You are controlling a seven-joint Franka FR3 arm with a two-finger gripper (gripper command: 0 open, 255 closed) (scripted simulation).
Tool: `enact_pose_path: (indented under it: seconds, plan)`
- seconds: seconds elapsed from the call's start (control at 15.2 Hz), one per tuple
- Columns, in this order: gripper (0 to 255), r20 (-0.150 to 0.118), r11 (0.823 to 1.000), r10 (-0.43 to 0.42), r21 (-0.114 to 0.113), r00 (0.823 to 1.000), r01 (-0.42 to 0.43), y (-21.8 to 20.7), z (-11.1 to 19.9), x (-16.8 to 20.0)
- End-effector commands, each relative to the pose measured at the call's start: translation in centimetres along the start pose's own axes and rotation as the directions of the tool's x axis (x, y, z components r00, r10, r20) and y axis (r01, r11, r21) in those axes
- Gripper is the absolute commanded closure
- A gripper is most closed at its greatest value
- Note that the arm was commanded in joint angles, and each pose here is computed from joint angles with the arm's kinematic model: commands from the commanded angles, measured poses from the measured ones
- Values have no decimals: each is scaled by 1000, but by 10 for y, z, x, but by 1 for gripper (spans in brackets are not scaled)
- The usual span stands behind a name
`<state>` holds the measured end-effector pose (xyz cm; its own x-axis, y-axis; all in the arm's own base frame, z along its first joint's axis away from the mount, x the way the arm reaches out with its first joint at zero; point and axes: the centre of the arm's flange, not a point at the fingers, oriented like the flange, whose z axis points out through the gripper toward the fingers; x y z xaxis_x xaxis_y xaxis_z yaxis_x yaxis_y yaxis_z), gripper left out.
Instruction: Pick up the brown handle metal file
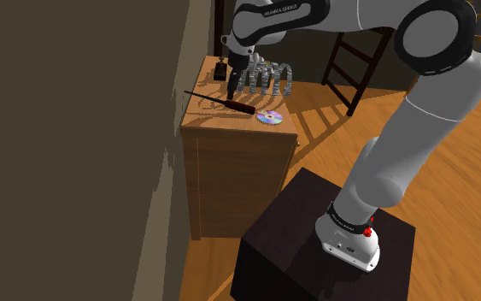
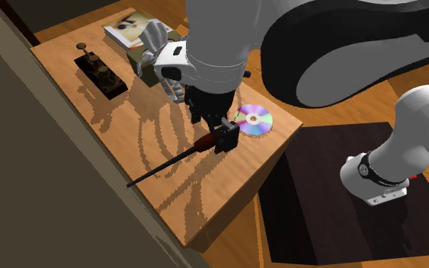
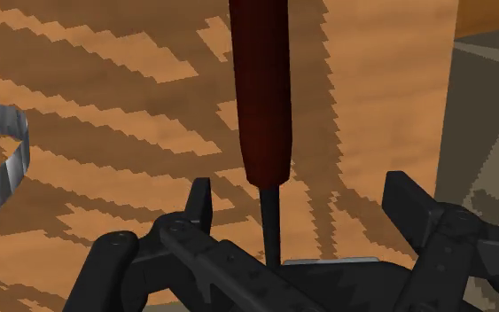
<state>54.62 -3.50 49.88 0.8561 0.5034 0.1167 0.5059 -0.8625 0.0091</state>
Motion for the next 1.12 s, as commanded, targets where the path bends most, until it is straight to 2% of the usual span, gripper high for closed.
enact_pose_path:
  seconds: [0.0, 0.07, 0.66, 0.73, 1.06]
  plan:
    - [0, -23, 999, -36, 5, 999, 36, 8, 8, 24]
    - [0, -32, 999, -49, 6, 998, 50, 11, 11, 32]
    - [0, -32, 999, -49, 6, 998, 50, 11, 51, 27]
    - [255, -32, 999, -49, 6, 998, 50, 11, 50, 27]
    - [255, -32, 999, -49, 6, 998, 50, 11, 50, 27]
